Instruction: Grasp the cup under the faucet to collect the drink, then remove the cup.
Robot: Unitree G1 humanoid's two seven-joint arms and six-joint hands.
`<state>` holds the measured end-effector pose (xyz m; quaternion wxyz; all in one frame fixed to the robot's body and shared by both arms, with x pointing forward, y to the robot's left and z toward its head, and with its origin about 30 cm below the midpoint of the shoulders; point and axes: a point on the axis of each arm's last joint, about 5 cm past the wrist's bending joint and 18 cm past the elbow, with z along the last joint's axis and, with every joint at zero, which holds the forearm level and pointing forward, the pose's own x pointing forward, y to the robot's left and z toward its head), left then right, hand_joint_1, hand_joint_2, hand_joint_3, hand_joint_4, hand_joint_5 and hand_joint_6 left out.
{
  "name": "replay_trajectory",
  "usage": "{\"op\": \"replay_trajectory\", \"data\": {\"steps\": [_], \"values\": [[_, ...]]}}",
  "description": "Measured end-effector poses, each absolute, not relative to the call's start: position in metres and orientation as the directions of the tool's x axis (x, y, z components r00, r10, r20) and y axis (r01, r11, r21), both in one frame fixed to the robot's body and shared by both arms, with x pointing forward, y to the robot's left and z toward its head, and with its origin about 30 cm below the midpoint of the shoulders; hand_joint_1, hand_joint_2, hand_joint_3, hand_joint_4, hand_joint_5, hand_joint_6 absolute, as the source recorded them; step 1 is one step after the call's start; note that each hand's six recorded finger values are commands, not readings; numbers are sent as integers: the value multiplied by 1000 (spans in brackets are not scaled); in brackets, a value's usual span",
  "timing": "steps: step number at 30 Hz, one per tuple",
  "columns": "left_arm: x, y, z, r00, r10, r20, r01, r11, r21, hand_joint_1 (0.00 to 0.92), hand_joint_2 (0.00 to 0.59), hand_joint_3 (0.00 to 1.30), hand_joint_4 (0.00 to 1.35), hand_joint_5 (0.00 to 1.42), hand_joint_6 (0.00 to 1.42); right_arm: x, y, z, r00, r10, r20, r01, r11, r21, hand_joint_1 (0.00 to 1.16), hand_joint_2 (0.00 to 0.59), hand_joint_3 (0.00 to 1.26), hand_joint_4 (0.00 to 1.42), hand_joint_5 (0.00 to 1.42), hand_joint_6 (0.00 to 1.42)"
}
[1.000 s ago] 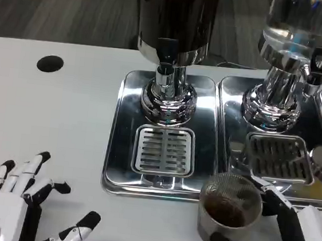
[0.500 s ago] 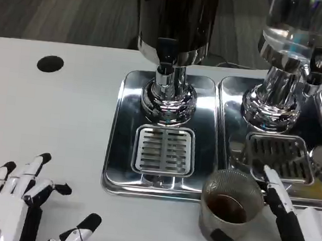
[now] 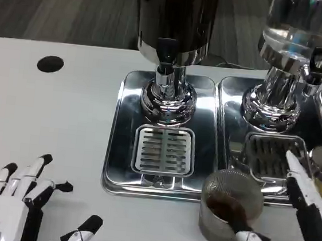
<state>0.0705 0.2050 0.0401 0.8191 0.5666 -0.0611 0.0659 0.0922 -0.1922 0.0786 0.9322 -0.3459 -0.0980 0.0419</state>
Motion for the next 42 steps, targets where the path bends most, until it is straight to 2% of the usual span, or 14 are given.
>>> {"op": "replay_trajectory", "data": {"steps": [3,4,6,7,9,11,13,16,19,25,33,42], "values": [[71,205,41,983,40,178,-181,351,919,0,164,483,61,192,96,94,-193,87,970,107,219,71,736,-674,518,237,0,0,0,0],[71,205,40,983,41,178,-181,351,919,0,165,482,61,192,96,95,-193,88,969,96,229,88,728,-680,491,258,0,0,0,0],[70,205,40,983,48,177,-182,356,916,0,169,480,61,192,96,97,-194,89,965,61,253,151,663,-734,387,316,0,0,0,0],[70,205,40,983,49,177,-183,357,916,0,170,478,61,192,96,98,-194,89,965,48,256,172,623,-763,354,363,0,0,0,0],[70,204,40,983,51,176,-183,358,915,0,172,476,61,192,96,101,-193,88,965,32,259,194,573,-796,210,440,0,0,0,0],[70,203,40,983,55,177,-185,363,913,0,171,457,51,179,96,109,-193,85,956,-8,294,252,538,-805,21,509,0,0,0,0],[70,203,40,982,55,179,-187,363,913,0,172,429,40,167,96,114,-195,80,955,-35,294,273,490,-828,1,542,4,0,0,0],[70,203,40,983,47,179,-184,349,919,0,178,309,3,154,82,119,-199,71,963,-64,262,265,414,-871,0,555,32,0,0,0],[73,201,39,982,33,184,-184,330,926,0,181,251,0,132,80,122,-207,56,978,-99,185,208,320,-925,0,569,63,0,0,0],[72,199,37,986,12,166,-163,277,947,0,182,171,0,105,64,123,-213,35,984,-146,99,133,242,-961,0,583,85,0,0,0],[66,191,31,990,-11,140,-133,254,958,0,184,161,0,100,55,121,-215,22,992,-102,79,98,196,-976,0,586,92,0,0,0],[64,191,29,990,-6,142,-136,251,958,0,183,185,0,100,47,119,-213,18,992,-90,91,108,202,-974,0,586,94,0,0,0]]}}
